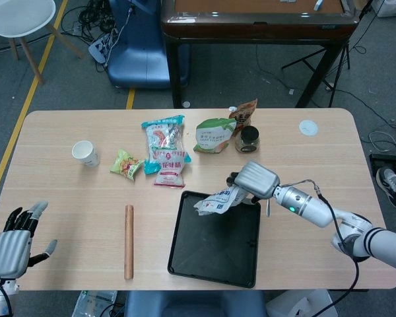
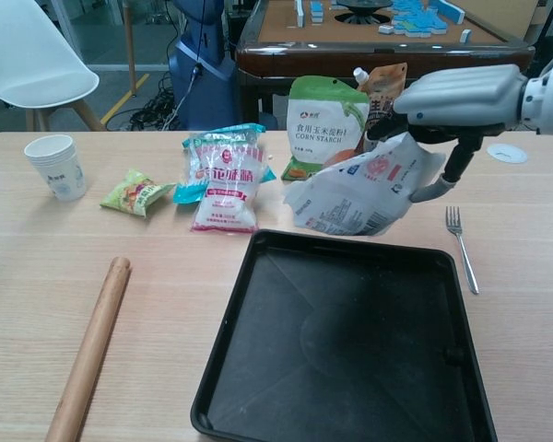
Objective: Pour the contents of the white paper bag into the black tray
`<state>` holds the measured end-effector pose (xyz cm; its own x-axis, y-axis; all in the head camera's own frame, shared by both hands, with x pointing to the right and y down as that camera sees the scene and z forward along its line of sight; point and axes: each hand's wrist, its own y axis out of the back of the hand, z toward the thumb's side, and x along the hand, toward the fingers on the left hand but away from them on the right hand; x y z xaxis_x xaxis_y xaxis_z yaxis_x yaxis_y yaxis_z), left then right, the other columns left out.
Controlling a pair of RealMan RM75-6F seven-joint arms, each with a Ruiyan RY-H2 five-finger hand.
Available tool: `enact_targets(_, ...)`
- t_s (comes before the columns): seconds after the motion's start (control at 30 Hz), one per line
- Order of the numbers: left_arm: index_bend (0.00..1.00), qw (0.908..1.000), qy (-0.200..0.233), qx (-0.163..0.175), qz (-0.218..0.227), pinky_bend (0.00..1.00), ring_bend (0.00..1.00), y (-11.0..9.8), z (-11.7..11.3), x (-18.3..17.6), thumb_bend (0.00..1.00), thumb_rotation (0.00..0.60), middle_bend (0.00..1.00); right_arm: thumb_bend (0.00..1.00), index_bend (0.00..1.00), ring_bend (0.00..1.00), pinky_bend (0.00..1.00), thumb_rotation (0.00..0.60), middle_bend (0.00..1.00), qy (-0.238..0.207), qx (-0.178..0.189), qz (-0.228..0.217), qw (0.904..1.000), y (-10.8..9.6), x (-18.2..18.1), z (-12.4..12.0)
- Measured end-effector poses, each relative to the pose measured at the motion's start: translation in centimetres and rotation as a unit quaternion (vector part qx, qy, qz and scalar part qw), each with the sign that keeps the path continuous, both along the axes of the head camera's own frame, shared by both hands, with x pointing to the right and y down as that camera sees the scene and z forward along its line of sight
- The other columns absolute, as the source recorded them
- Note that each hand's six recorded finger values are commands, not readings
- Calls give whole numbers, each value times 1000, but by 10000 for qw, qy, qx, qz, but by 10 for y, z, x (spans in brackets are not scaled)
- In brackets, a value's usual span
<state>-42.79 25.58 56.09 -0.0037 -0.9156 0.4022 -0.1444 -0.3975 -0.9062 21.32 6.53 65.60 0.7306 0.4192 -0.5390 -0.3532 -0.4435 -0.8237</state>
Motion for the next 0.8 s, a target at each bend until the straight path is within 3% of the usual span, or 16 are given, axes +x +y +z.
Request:
enact_targets(0.2,101,10000,64,22,39,59,159,0,0,3,257,600,129,649,974,883,955,600,936,527,652,-532,9951,1,11,-22)
enact_targets(0.53,99,10000,72,53,12,59,159,3,-2,2,258,600,130,649,976,887,957,600,939,1017,1327,-1370,9764,10,4,-26)
enact_targets(0.8,98,10000,37,84,-25,59,159,3,-4,0,257,600,130,650,982,888,957,600,941,1421,1946,-2257,9439,13,-8,-7)
